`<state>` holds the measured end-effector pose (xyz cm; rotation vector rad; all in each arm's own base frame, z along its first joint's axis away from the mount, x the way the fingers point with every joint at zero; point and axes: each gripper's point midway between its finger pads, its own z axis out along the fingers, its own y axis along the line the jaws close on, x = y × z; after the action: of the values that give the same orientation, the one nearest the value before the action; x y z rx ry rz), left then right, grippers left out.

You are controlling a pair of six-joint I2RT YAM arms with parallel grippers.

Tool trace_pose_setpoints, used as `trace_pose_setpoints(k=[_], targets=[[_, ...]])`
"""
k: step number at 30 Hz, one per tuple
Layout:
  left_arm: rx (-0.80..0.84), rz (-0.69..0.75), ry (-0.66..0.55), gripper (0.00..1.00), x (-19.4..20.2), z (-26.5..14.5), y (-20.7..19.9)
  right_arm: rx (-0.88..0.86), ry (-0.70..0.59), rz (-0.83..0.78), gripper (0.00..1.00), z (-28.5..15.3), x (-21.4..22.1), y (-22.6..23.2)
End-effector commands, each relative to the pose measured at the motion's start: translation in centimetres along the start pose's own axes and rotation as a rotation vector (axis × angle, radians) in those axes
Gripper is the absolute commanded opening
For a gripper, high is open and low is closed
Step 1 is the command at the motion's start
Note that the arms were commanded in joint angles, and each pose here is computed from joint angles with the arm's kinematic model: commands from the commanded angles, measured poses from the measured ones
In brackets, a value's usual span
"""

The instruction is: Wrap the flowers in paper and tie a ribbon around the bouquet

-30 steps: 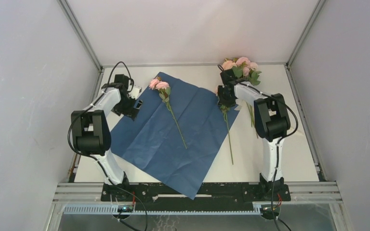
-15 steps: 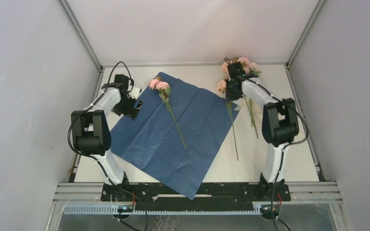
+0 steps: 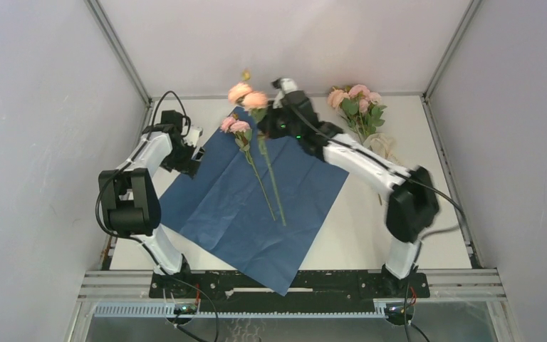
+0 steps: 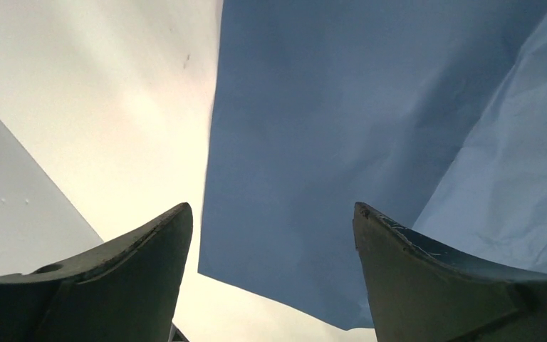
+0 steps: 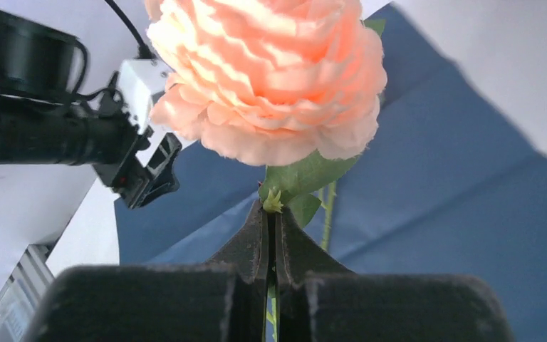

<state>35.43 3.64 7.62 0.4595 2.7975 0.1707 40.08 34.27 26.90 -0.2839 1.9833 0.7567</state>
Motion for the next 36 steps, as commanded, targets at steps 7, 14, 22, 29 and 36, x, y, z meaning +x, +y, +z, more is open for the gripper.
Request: trace_pose_setpoints(k=[7, 14, 22, 29, 36], targets=[[-0.039, -0.007, -0.011, 0.87, 0.5, -0.5, 1.1, -0.076, 0.216, 0.055, 0.35, 13.6, 7.2, 2.5], [-0.063, -0.003, 0.016, 0.87, 0.3, 0.6, 1.5, -0.112, 0.246, -0.009, 0.54, 8.0, 3.8, -3.0], [0.044, -0.011, -0.058, 0.77, -3.9, -0.2, -0.6, 0.298, 0.287, 0.117, 0.5, -0.9, 4.3, -23.3], [0.264, -0.157, -0.132, 0.58, -11.6, 0.0, -4.5, 0.463, 0.372, 0.124, 0.48, -1.5, 4.8, -33.3], [0.283, -0.106, -0.058, 0.53, -14.2, 4.2, -8.4, 0.585, 0.496, 0.089, 0.47, -0.8, 7.1, -38.0]])
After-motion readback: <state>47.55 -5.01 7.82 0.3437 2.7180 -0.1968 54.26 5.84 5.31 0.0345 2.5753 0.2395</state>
